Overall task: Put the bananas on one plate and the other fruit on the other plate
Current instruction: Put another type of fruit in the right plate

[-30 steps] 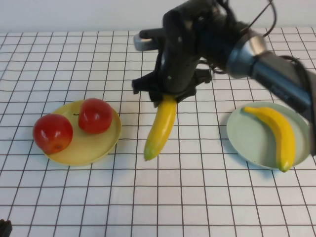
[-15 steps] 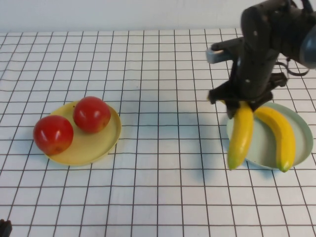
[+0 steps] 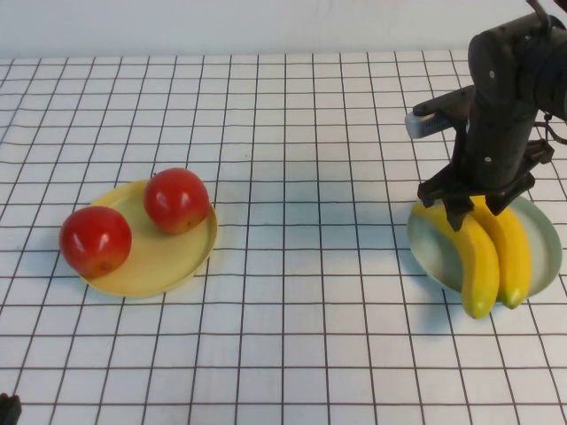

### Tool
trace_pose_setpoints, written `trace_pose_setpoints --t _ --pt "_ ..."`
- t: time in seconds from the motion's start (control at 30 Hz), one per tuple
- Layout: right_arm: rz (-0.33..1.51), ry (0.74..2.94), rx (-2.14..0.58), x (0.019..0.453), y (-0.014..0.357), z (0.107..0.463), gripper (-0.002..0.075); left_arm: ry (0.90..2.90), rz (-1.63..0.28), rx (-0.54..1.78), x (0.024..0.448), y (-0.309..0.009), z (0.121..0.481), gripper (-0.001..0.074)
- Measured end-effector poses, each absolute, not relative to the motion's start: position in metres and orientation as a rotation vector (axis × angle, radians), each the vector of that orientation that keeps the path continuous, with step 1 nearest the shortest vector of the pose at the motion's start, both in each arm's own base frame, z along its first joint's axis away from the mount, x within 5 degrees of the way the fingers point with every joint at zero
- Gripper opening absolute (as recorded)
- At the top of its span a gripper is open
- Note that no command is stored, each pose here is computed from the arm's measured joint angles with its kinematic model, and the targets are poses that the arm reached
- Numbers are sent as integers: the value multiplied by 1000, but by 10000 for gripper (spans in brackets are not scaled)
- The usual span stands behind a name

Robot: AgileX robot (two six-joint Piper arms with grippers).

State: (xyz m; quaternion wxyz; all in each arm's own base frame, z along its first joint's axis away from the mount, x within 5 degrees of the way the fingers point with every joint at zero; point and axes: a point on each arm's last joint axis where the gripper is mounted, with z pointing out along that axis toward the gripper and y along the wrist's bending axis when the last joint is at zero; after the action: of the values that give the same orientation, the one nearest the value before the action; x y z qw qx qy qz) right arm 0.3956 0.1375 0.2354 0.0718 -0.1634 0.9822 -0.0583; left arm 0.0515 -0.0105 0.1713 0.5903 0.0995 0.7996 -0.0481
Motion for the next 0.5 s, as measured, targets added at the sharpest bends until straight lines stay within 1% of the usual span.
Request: trace_pose_setpoints --t 0.2,0.3,0.4,0.43,0.47,0.5 --pt "-168 2954 -486 396 136 235 414 1861 -112 232 51 -10 171 1" --pt "-110 2948 -468 393 139 241 386 1861 -112 232 51 -10 171 1" --pt "-19 2867 -441 383 139 261 283 1861 -112 232 51 -10 171 1" --pt "11 2826 -431 379 138 266 228 1861 -112 232 51 -10 171 1" --pt "61 2748 -407 371 137 280 155 1861 -112 232 51 -10 171 1" --pt "93 2709 -385 363 135 284 107 1861 -112 232 51 -10 171 1"
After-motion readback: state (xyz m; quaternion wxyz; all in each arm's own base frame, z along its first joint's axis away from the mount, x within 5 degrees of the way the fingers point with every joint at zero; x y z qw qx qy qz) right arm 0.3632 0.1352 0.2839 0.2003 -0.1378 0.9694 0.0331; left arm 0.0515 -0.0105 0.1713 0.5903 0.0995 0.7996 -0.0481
